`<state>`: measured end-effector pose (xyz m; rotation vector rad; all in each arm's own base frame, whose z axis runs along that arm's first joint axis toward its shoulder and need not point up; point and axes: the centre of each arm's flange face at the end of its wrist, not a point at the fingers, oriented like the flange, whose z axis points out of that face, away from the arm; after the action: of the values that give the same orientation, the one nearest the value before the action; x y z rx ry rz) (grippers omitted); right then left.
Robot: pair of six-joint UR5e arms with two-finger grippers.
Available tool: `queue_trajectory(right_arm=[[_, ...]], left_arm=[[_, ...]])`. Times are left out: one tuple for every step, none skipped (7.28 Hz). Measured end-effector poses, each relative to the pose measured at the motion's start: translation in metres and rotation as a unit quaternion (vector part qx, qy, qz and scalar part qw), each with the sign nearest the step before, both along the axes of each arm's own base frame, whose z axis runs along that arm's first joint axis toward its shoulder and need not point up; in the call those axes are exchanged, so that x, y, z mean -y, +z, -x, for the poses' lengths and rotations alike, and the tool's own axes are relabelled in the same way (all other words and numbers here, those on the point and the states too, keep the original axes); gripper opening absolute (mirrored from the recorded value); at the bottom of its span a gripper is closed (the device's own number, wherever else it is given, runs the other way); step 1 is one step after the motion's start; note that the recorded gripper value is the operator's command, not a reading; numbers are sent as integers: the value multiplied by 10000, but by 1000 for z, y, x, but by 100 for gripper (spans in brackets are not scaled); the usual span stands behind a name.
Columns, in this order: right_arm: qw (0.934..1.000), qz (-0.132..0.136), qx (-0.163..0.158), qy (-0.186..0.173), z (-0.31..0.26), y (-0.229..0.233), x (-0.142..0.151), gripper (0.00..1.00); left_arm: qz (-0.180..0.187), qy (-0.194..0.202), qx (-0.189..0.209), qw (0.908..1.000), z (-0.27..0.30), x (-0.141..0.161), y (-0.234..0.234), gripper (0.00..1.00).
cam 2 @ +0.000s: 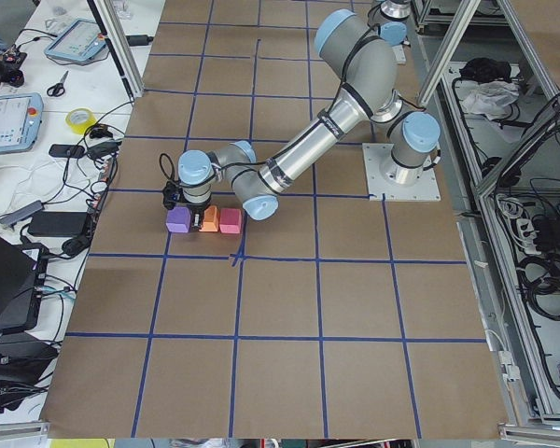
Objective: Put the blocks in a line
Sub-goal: 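Lower the orange cube between the purple and pink cubes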
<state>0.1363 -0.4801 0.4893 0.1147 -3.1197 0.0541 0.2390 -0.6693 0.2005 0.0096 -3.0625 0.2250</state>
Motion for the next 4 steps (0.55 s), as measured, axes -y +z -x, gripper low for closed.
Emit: queue_trajectory(right_arm=[[10000, 0, 0, -1, 0, 0, 0, 100], [10000, -1, 0, 0, 0, 0, 0, 100], [10000, 1, 0, 1, 0, 0, 0, 100], [10000, 3, 0, 0, 0, 0, 0, 100]], left_arm=[[-3, 1, 8, 10000, 0, 0, -1, 58], [2, -2, 16, 10000, -1, 0, -1, 69], [10, -5, 25, 10000, -1, 1, -2, 84], [18, -6, 32, 10000, -1, 1, -2, 89]])
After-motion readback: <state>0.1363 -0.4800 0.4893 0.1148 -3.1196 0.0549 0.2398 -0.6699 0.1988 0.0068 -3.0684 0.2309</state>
